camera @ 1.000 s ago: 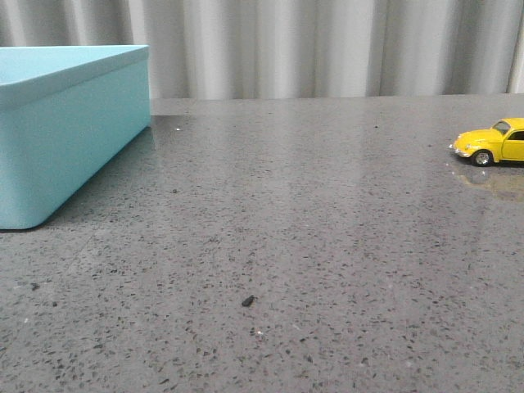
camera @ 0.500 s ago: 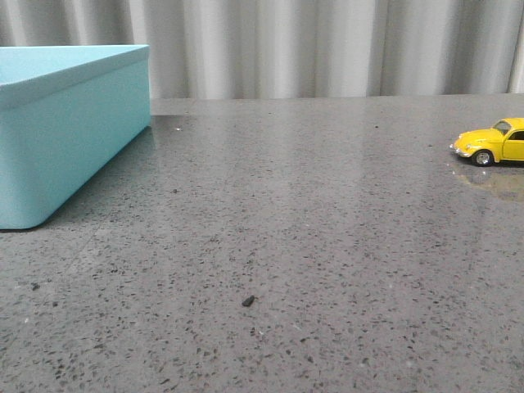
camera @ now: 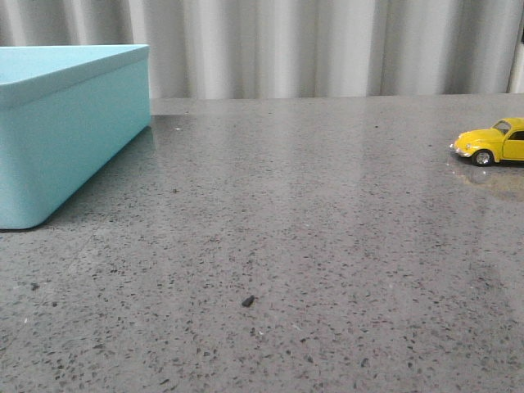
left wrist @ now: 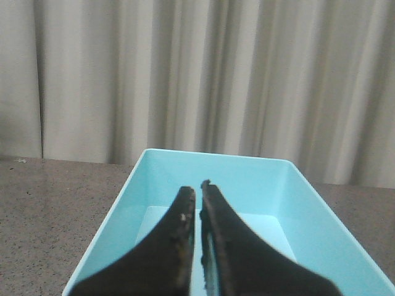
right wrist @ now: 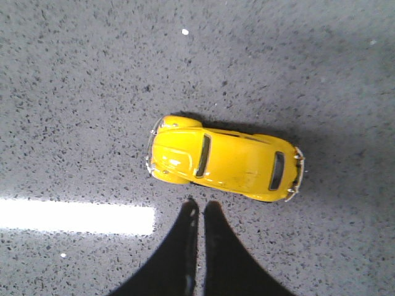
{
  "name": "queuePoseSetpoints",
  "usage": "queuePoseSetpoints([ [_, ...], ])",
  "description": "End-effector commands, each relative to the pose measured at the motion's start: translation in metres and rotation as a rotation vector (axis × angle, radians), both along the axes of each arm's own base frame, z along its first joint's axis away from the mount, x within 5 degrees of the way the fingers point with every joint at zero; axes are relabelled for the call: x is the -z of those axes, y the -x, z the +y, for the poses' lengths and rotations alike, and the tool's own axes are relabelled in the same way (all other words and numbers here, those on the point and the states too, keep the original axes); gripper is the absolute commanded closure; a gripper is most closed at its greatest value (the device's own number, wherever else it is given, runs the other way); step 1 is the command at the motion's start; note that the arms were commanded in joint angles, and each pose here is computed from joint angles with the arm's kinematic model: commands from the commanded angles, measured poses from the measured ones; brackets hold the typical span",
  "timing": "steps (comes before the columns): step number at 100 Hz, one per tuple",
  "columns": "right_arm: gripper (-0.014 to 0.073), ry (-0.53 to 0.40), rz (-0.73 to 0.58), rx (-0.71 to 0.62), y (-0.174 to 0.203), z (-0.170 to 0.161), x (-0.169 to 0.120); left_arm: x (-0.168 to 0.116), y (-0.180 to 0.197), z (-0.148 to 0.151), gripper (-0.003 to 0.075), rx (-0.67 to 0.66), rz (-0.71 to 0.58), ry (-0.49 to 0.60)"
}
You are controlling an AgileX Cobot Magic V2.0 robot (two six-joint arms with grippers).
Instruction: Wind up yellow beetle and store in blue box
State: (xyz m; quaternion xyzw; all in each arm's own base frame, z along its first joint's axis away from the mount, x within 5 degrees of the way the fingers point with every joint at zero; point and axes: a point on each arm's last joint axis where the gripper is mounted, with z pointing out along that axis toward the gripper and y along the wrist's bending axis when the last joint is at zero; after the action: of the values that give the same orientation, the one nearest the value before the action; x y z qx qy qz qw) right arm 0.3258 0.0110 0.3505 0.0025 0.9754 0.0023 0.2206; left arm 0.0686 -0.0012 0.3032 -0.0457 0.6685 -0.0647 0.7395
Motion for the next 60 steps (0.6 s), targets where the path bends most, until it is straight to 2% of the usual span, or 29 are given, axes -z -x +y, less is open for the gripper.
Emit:
queuePoseSetpoints([
  [1, 0.0656, -0.004, -0.024, -0.003, -0.004, 0.001, -0.01, -0.018, 0.001, -0.001, 0.0741, 0.009, -0.1, 0.014],
  [60, 0.0656, 0.013, 0.048, 0.013, -0.032, -0.003, 0.024, -0.018, 0.001, -0.001, 0.0741, 0.009, -0.1, 0.014],
])
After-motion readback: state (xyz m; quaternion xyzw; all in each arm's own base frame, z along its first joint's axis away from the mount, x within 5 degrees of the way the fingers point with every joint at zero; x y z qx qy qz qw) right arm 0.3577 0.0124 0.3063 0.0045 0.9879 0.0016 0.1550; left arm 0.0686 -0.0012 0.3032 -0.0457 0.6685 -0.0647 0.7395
